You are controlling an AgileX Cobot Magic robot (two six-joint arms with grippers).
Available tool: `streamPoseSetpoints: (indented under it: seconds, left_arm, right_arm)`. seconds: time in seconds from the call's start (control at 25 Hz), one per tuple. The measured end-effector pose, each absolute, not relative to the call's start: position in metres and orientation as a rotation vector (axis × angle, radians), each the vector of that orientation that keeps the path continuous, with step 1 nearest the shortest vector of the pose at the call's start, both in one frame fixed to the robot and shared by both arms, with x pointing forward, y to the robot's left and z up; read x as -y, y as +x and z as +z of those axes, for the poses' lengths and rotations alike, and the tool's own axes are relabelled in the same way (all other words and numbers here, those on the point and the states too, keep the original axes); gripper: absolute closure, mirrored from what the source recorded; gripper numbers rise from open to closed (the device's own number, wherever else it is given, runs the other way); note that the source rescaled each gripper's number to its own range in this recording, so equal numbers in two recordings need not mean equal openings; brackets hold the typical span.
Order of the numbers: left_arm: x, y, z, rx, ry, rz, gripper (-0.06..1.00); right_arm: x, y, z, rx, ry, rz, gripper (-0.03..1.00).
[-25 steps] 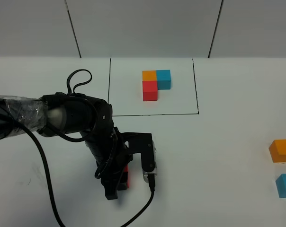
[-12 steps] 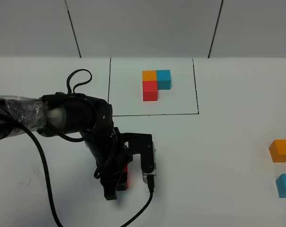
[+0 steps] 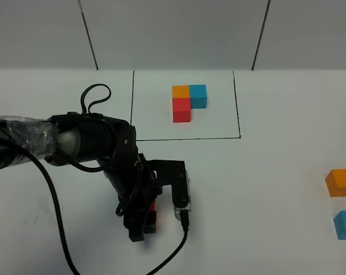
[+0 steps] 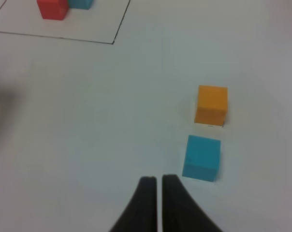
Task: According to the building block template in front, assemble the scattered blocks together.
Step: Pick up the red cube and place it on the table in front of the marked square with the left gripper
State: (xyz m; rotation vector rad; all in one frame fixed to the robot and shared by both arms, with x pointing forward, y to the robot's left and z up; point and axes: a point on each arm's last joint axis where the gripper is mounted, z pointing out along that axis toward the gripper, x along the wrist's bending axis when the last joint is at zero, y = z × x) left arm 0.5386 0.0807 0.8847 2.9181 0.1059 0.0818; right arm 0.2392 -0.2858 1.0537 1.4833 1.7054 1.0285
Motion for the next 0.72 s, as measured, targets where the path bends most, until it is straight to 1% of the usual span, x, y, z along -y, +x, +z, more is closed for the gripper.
streamPoseSetpoints:
  seconds: [0.08,0.12,0.2,0.24,0.52,0.72]
  left_arm:
    - [-0.08,0.54,0.885,-0.111,2.91,0.1,0.15]
    - [-0.08,0.54,0.885,-0.112,2.908,0.105,0.08]
    - [-0.078,0.539,0.885,-0.113,2.905,0.107,-0.02]
    - [-0.077,0.538,0.885,-0.12,2.904,0.104,-0.04]
    - [-0.077,0.538,0.887,-0.185,2.897,0.097,-0.05]
    - [-0.077,0.538,0.896,-0.185,2.884,0.117,-0.04]
  right_arm:
    - [0.286,0.239,1.054,-1.705,1.483,1.028,0.97]
    - [0.286,0.239,1.054,-1.705,1.483,1.028,0.97]
    - [0.286,0.239,1.054,-1.705,1.483,1.028,0.97]
    - [0.286,0.239,1.054,-1.705,1.483,1.028,0.97]
    - [0.286,0.239,1.054,-1.705,1.483,1.028,0.97]
    - [0.286,0.239,1.054,-1.705,1.483,1.028,0.97]
